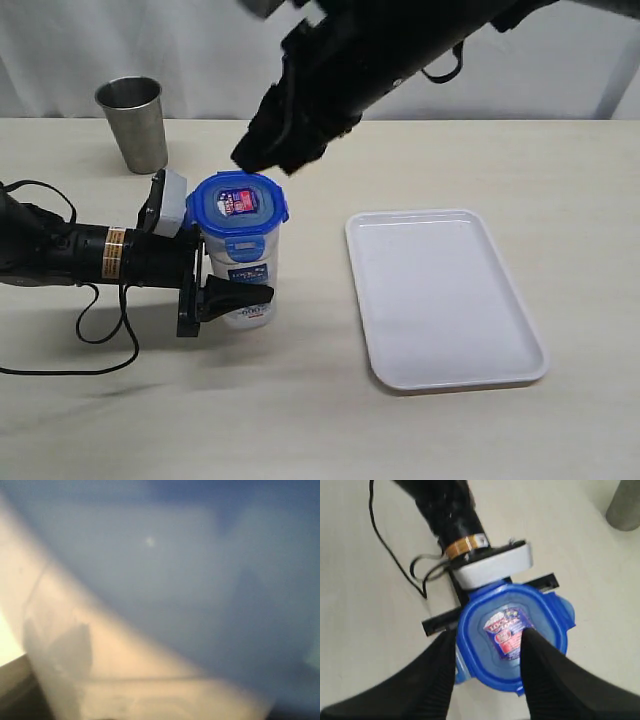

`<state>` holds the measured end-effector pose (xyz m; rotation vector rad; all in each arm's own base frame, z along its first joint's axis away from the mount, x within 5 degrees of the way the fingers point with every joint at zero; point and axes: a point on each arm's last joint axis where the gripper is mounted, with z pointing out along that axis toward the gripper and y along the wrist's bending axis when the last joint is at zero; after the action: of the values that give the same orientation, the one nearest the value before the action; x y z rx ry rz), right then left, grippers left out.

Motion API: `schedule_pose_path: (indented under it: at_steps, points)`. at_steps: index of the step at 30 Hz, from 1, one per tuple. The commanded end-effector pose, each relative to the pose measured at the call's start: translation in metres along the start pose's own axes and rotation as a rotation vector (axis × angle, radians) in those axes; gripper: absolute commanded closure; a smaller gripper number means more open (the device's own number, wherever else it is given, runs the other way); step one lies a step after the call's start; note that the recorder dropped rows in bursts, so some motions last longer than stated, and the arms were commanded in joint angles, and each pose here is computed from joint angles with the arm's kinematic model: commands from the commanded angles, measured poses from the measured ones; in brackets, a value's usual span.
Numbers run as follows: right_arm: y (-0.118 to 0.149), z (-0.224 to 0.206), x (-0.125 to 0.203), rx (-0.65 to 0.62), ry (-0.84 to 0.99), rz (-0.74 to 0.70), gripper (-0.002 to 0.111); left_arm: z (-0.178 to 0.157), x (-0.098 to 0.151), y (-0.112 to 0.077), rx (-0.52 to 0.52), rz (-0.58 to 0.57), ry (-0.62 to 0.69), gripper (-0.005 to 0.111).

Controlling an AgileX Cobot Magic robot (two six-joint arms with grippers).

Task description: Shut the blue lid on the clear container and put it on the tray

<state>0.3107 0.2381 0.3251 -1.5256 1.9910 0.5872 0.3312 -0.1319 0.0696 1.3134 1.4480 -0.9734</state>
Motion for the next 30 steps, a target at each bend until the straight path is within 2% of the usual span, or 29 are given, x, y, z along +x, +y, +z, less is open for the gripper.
schedule_pose_path:
  at_steps: [1, 5, 12, 20, 25, 30]
  points:
    - [0.033, 0.034, -0.003, 0.211, 0.232, -0.306, 0.069, 0.0, -0.003, 0.002, -0.009, 0.011, -0.001, 0.107]
    - [0.052, 0.056, -0.001, 0.311, 0.277, -0.45, 0.069, 0.0, -0.003, 0.002, -0.009, 0.011, -0.001, 0.107]
    - [0.054, 0.066, 0.016, 0.295, 0.323, -0.478, 0.069, 0.0, -0.003, 0.002, -0.009, 0.011, -0.001, 0.107]
    - [0.057, 0.085, 0.02, 0.271, 0.336, -0.5, 0.069, 0.0, -0.003, 0.002, -0.009, 0.011, -0.001, 0.107]
    - [0.051, 0.099, 0.026, 0.315, 0.361, -0.489, 0.069, 0.0, -0.003, 0.002, -0.003, 0.013, 0.002, 0.107]
    - [0.048, 0.114, 0.035, 0.289, 0.415, -0.484, 0.069, 0.0, -0.003, 0.002, -0.005, 0.013, 0.001, 0.107]
